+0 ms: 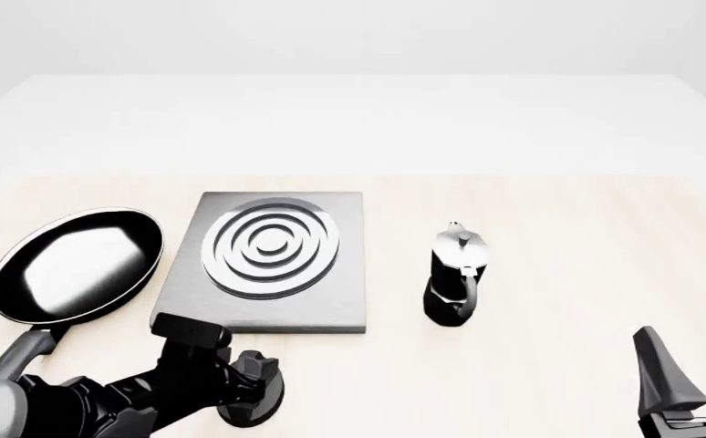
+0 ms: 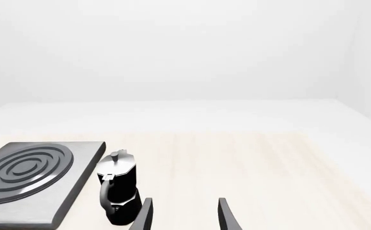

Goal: Turn on the stove.

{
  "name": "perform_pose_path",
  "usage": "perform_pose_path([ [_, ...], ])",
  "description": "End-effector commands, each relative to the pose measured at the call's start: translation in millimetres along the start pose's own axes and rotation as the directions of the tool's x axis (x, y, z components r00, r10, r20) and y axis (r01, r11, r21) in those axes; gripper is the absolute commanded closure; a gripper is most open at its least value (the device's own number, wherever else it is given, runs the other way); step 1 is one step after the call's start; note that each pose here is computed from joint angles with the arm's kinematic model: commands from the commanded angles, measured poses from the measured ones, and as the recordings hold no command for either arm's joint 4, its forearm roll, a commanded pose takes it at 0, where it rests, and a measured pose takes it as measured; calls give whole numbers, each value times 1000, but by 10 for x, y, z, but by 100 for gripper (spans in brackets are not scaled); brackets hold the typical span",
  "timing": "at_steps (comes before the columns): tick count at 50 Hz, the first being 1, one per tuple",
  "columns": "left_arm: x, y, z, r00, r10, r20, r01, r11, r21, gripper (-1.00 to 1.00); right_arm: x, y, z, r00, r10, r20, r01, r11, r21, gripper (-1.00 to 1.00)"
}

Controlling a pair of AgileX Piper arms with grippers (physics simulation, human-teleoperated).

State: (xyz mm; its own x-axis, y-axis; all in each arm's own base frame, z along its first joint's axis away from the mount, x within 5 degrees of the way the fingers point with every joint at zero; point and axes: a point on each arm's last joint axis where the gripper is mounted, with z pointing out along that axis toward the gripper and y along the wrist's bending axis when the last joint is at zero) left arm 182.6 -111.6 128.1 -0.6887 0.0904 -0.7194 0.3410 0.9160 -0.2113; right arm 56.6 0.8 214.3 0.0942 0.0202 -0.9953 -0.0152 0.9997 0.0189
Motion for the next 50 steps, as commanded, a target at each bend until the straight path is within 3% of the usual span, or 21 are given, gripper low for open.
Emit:
perform_pose_path([
  [1,7,27,37,1000,-2,-3,2,1000,-9,-100,0,0,1,1000,1,-1,-1,1000,-1,-100],
  [21,-206,249,-110,996,-52,72,58,994,-88,-100,5,4,13,1000,-5,-8,5,1000,-6,-100],
  [50,-188,369,-185,992,-84,90,95,987,-128,-100,2,4,9,1000,-10,-5,10,1000,-7,-100],
])
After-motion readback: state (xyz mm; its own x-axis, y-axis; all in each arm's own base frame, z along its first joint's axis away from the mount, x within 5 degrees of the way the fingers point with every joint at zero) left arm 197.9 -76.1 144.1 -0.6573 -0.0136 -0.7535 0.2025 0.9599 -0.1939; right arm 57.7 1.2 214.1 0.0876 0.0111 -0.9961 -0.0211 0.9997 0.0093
